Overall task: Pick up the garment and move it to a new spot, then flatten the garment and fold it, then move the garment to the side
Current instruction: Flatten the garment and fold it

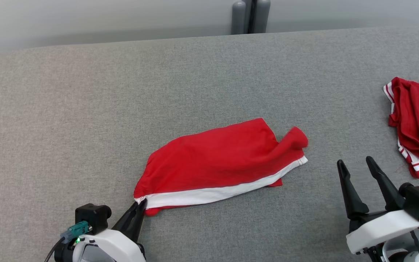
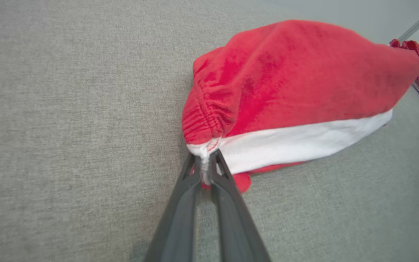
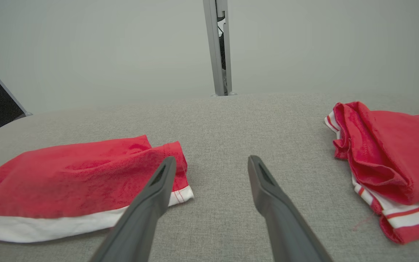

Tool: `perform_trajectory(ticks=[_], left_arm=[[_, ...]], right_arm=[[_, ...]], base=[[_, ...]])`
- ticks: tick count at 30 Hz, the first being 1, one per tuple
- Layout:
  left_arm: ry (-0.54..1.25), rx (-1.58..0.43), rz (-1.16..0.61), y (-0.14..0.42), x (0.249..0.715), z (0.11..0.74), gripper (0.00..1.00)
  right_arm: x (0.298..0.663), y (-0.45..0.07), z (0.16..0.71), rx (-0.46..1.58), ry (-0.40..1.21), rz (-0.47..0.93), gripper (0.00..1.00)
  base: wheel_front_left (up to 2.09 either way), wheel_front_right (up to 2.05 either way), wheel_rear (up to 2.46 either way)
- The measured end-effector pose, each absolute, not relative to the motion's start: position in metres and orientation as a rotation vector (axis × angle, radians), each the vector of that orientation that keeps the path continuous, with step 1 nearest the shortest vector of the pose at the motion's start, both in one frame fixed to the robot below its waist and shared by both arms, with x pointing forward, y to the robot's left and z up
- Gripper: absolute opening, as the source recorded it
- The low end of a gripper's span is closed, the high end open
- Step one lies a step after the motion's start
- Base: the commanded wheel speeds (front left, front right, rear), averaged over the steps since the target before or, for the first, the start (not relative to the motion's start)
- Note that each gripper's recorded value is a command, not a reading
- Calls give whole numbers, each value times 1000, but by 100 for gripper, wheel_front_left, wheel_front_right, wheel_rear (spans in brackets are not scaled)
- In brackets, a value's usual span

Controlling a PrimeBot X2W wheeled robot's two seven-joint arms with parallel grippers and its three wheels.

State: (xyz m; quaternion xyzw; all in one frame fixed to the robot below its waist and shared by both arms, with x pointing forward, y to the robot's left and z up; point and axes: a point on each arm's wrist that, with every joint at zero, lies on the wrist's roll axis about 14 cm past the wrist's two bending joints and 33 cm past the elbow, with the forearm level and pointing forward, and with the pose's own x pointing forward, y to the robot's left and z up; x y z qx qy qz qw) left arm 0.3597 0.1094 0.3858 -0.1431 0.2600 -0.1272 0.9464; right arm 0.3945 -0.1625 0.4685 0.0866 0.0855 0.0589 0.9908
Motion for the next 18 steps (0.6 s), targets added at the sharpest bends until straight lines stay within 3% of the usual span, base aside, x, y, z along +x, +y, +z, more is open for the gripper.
perform_trajectory(ticks=[18], left_arm=[[508, -283, -245, 114, 369, 389, 0]], right_arm=[[412, -116, 394, 104, 415, 332, 100]], base=[[0, 0, 0]])
